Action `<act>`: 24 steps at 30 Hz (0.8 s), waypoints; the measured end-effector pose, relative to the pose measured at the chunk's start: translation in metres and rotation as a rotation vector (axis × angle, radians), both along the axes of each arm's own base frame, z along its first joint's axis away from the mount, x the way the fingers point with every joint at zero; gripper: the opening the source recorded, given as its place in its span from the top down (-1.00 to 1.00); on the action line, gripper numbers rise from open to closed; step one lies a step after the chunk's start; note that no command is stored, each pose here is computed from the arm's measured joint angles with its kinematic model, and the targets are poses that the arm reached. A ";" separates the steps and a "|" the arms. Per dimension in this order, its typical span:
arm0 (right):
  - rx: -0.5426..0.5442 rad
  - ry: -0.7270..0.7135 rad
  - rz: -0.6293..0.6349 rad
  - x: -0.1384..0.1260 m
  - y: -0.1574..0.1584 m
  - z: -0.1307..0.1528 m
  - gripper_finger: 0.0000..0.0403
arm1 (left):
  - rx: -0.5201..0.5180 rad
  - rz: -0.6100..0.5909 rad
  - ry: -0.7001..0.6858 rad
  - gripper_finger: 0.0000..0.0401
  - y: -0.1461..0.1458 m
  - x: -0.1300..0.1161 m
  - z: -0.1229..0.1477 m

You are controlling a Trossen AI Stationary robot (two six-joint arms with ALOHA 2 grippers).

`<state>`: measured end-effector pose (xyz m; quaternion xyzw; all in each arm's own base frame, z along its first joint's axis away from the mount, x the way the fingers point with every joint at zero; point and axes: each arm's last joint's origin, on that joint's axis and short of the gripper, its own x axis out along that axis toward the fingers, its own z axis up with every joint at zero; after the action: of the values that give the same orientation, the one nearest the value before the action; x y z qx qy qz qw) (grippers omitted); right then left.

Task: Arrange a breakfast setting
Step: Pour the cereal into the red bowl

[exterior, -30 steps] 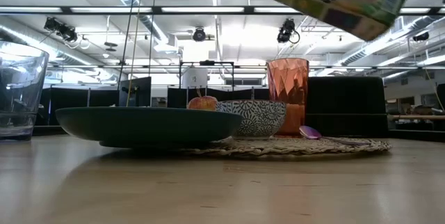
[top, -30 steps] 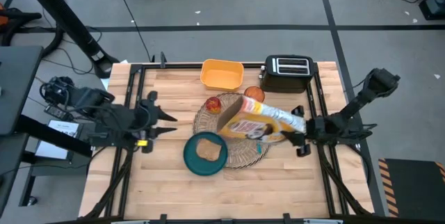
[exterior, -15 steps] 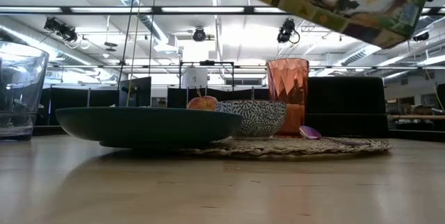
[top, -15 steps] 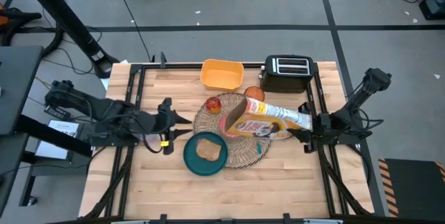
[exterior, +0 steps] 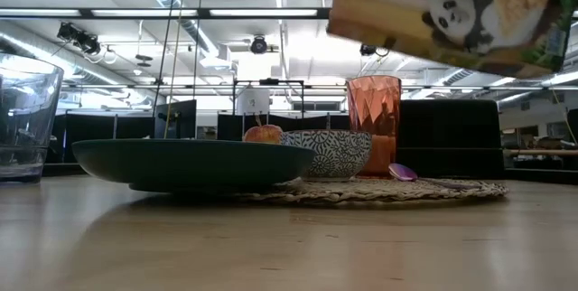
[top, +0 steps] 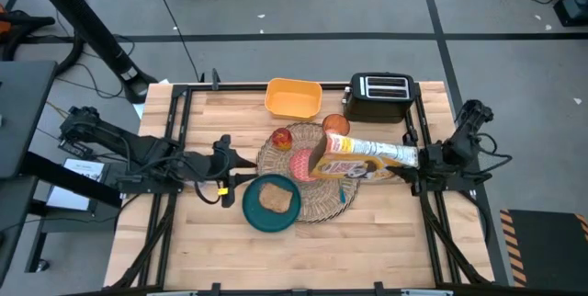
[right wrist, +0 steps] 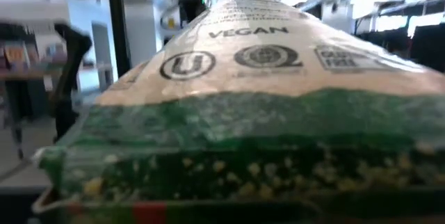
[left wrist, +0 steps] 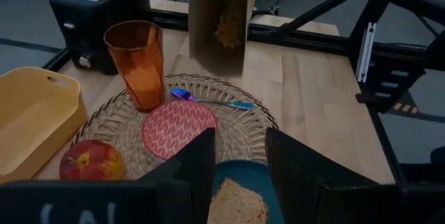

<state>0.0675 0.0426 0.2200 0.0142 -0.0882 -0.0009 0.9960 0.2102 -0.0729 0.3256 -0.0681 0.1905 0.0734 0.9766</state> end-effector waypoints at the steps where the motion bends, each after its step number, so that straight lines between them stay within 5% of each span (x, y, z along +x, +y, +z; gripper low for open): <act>1: -0.008 0.022 0.003 0.000 0.000 -0.001 0.00 | 0.000 0.000 -0.001 0.33 0.000 0.000 0.000; 24: -0.156 0.306 -0.114 0.019 0.003 -0.001 0.00 | 0.004 0.004 0.002 0.33 0.001 0.001 0.000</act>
<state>0.0863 0.0454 0.2188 -0.0684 0.0641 -0.0527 0.9942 0.2108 -0.0720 0.3253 -0.0665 0.1913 0.0758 0.9763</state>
